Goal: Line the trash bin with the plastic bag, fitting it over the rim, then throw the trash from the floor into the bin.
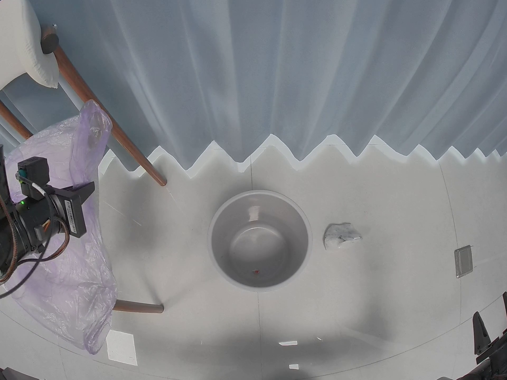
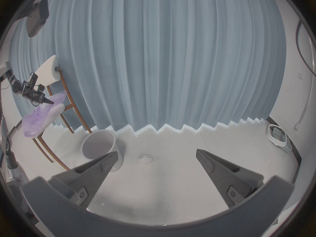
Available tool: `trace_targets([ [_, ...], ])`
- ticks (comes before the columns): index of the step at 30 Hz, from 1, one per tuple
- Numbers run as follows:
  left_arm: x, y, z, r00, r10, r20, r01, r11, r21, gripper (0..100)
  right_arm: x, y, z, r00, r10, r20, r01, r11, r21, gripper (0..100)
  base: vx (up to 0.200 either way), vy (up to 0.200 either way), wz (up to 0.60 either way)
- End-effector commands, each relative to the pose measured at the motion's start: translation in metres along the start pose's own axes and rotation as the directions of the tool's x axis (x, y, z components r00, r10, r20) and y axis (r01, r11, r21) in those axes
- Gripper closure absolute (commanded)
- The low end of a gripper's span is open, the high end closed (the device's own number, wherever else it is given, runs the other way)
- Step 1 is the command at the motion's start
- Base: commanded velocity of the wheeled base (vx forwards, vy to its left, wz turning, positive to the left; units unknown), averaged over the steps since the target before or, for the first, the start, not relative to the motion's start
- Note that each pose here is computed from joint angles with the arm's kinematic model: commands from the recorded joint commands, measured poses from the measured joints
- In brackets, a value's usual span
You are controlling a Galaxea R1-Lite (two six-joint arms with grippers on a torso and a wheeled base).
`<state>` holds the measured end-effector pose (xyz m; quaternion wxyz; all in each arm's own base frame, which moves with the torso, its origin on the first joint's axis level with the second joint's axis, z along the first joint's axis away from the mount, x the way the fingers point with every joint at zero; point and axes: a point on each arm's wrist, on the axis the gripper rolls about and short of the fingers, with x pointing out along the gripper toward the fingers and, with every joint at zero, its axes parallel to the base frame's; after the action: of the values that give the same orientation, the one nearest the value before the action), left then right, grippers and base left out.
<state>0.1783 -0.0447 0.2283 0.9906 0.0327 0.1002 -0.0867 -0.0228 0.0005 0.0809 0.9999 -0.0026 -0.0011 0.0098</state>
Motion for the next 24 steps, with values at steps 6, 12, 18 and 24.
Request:
trace_targets([
  [6, -0.020, -0.016, 0.003, 0.969, -0.242, 0.057, 0.246, 0.966, -0.084, 100, 0.000, 0.000, -0.005, 1.000, 0.000, -0.001, 0.000, 1.000, 0.001, 0, 0.000, 0.000, 0.00],
  [12, -0.025, -0.034, 0.005, 0.925, -0.375, 0.062, 0.380, 0.911, -0.161, 100, 0.000, 0.000, -0.005, 1.000, -0.001, -0.001, 0.001, 1.000, 0.001, 0, 0.000, 0.000, 0.00],
  [18, -0.022, -0.046, 0.008, 0.849, -0.522, 0.082, 0.527, 0.827, -0.193, 100, 0.000, 0.000, -0.005, 1.000, -0.001, -0.001, 0.001, 1.000, 0.001, 0, 0.000, 0.000, 0.00],
  [24, -0.024, -0.064, 0.016, 0.761, -0.634, 0.134, 0.647, 0.729, -0.222, 100, 0.000, 0.000, -0.005, 1.000, -0.003, -0.001, 0.003, 1.000, 0.002, 0, 0.000, 0.000, 0.00],
])
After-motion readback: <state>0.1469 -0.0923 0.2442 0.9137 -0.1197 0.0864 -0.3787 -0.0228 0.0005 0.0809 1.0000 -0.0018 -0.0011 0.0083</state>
